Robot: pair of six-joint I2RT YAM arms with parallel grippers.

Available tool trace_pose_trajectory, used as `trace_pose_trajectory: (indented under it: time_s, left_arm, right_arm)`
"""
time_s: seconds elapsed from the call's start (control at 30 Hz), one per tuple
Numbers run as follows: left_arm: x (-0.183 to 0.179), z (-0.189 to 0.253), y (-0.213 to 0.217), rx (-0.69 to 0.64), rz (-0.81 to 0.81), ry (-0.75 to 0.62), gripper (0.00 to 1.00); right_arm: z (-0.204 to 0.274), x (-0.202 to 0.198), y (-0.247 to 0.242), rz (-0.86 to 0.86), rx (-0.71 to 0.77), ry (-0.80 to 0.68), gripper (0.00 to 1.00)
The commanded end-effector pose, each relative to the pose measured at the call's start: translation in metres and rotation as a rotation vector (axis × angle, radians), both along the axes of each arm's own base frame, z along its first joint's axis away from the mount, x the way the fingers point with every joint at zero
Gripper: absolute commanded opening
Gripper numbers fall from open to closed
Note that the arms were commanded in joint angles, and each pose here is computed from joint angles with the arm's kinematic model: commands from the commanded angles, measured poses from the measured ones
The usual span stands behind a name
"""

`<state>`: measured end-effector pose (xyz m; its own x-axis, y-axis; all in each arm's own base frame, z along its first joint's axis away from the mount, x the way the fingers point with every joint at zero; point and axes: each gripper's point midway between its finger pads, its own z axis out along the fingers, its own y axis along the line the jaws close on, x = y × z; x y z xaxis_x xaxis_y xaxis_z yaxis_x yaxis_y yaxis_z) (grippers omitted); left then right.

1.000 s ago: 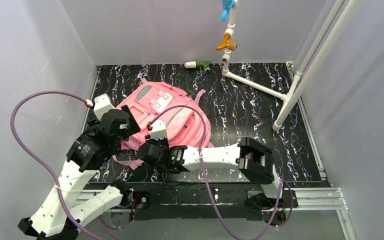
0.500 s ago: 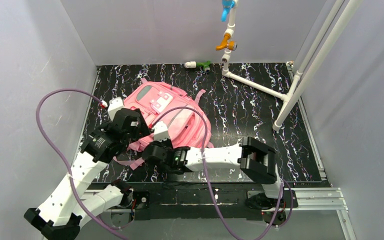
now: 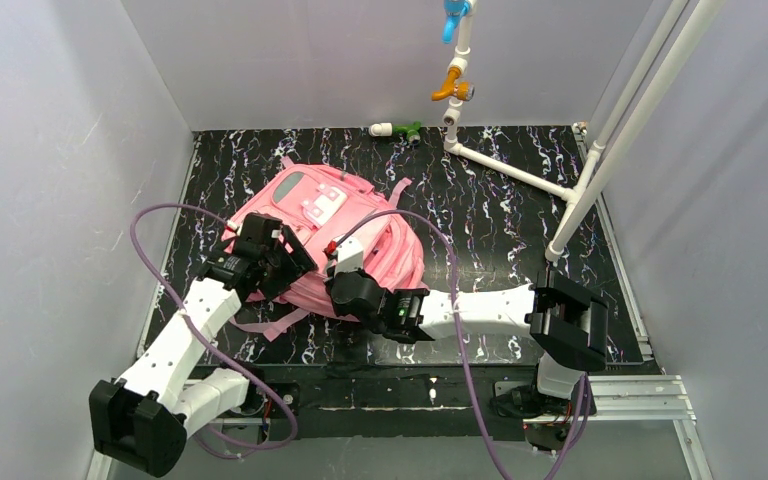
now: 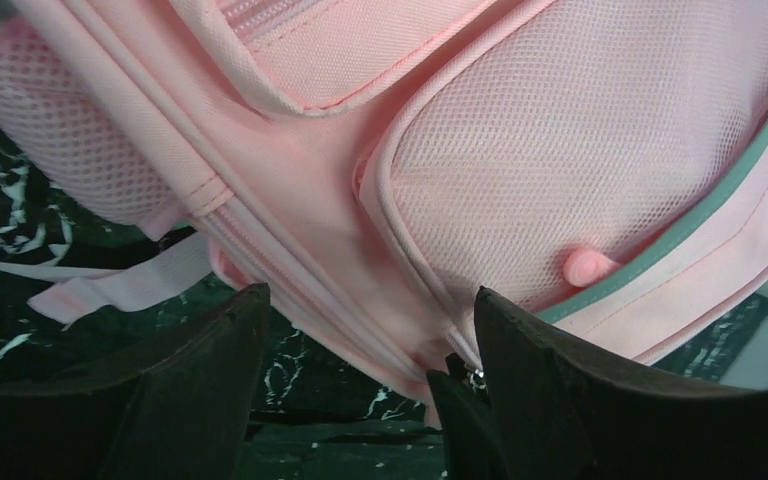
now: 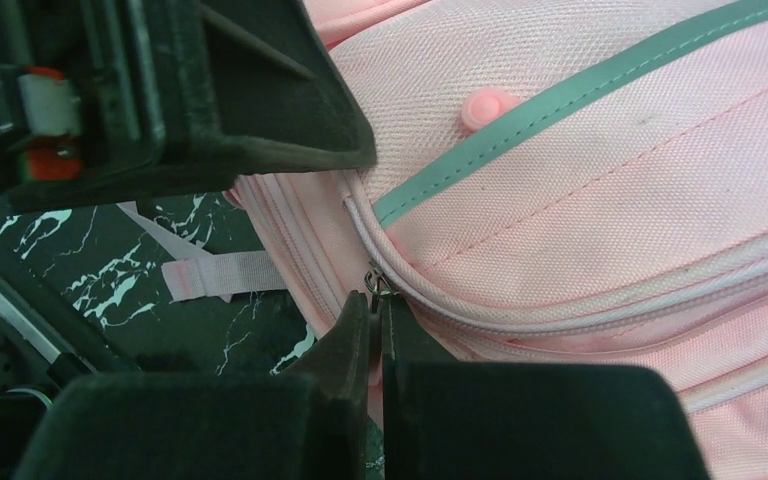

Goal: Pack the student bag
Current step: Zip the student bag at the center of the board.

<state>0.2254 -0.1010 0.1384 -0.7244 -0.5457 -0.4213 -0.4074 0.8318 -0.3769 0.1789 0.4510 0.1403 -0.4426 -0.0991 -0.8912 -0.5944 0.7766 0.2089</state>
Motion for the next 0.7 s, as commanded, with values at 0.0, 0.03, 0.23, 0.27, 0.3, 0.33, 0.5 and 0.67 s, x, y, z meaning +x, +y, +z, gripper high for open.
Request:
trace_pose_trajectory:
  time_s: [0.0,0.03,0.23,0.27,0.3,0.33,0.5,0.67]
  left_arm:
    - [0.013,-0.007,-0.025,-0.215,0.024,0.011,0.70]
    - [0.017,-0.011,-0.029,-0.245,0.018,0.009,0.65]
    - [0.026,-0.040,-0.035,-0.283,0.020,0.053,0.18]
    - [0.026,-0.044,-0.029,-0.255,0.032,0.060,0.09]
    - [0.026,-0.047,-0.022,-0.221,0.040,0.065,0.01]
    - [0.027,-0.050,-0.012,-0.179,0.059,0.071,0.00]
    - [0.028,-0.053,0.032,-0.014,0.137,0.056,0.00]
    - [0.022,-0.050,0.064,0.081,0.190,0.036,0.00]
  right_arm:
    - [0.040,-0.002,0.010,0.053,0.110,-0.049,0.01]
    - [0.039,-0.003,0.009,0.065,0.104,-0.053,0.01]
    - [0.033,-0.012,0.009,0.168,0.042,-0.082,0.01]
    - [0.030,-0.012,0.007,0.180,0.017,-0.092,0.01]
    - [0.025,-0.012,0.002,0.196,-0.034,-0.104,0.01]
    - [0.021,-0.010,-0.004,0.199,-0.075,-0.116,0.01]
    - [0.012,0.006,-0.048,0.231,-0.236,-0.175,0.01]
    - [0.001,0.042,-0.105,0.256,-0.331,-0.109,0.01]
